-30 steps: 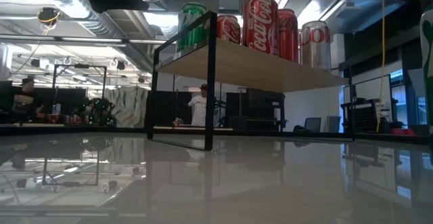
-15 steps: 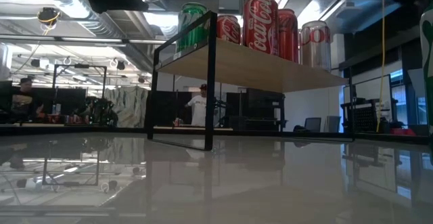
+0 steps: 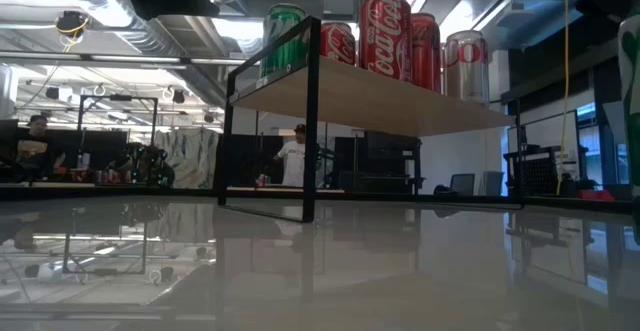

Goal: Place canned beverage on shelf
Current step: Put the green soda can on the shelf aligned with the other green soda can

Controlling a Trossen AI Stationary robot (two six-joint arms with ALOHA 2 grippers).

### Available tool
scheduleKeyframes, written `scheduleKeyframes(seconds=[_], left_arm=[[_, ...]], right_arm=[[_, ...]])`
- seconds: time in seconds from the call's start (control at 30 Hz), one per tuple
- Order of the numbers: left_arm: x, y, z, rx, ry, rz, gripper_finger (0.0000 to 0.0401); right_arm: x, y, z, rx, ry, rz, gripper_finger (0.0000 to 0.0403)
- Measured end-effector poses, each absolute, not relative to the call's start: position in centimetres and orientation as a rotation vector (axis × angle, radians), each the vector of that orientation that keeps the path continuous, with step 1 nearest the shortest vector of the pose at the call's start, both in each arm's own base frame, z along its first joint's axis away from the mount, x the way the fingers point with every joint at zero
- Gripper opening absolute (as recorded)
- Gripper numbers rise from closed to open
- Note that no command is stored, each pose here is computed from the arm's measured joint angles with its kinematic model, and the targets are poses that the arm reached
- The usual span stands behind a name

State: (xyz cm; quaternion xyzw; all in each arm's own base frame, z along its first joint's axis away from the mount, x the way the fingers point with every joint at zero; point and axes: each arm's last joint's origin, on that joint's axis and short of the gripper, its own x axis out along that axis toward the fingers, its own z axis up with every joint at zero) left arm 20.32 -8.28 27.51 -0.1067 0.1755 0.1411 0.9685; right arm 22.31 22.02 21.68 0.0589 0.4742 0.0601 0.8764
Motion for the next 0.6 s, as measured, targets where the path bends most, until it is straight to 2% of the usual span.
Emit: scheduleKeyframes(seconds=[0.27, 0.6], left_arm=[[20.3, -8.3, 27.5, -0.216, 0.355, 0.285, 0.037], [20.3, -8.3, 27.5, -0.187, 0.358, 0.28, 0.037]], right_arm=[[22.4, 22.0, 21.7, 0.06, 0.972, 0.141, 0.0288], [23.3, 20.9, 21.7, -0.059, 0.954, 0.158, 0.0318]])
